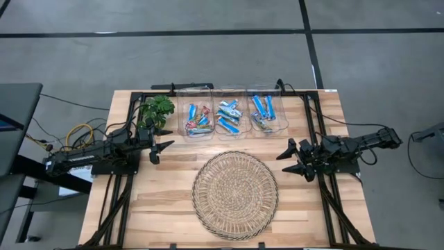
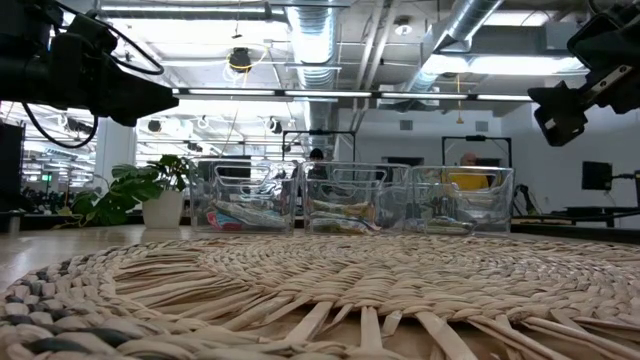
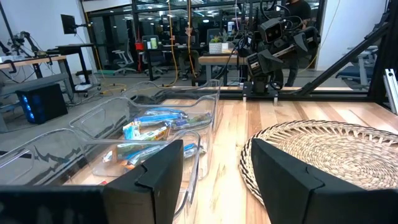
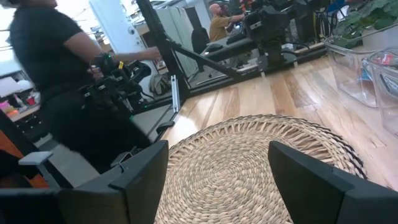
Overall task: Pick and place Granola Bars by type
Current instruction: Return to Home Position
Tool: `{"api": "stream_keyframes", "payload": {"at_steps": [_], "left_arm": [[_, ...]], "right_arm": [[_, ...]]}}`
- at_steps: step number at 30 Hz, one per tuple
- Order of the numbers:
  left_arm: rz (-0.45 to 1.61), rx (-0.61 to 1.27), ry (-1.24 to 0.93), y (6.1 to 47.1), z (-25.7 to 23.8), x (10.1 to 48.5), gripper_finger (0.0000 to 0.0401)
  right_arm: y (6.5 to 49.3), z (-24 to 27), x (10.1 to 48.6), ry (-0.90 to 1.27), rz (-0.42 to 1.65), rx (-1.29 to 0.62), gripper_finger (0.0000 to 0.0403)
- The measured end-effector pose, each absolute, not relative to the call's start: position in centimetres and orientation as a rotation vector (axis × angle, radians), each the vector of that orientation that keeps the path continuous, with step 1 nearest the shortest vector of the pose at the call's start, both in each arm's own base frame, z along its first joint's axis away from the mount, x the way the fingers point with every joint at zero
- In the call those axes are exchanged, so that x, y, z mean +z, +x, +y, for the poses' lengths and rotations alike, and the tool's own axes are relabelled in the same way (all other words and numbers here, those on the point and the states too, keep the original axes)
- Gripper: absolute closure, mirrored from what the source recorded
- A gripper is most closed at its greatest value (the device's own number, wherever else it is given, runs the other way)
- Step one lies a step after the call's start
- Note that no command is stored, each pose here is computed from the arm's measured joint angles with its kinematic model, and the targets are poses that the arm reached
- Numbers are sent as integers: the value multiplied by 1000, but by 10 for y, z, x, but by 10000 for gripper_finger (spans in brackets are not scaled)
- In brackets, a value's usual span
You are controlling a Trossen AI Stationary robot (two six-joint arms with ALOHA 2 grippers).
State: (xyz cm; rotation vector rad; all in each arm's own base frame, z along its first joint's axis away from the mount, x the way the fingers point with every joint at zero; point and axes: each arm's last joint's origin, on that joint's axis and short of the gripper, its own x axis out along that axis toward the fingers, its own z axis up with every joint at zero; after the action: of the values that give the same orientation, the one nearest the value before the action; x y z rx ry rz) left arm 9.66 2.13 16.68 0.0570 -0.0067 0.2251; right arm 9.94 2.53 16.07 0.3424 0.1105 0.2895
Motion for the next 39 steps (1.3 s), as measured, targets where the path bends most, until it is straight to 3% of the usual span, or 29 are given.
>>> {"api": "stream_keyframes", "payload": {"at_steps": [39], "left_arm": [[-9,137,57,98,13,167,218]], "right_arm": [[99,25,161,342,110,290,132]]}}
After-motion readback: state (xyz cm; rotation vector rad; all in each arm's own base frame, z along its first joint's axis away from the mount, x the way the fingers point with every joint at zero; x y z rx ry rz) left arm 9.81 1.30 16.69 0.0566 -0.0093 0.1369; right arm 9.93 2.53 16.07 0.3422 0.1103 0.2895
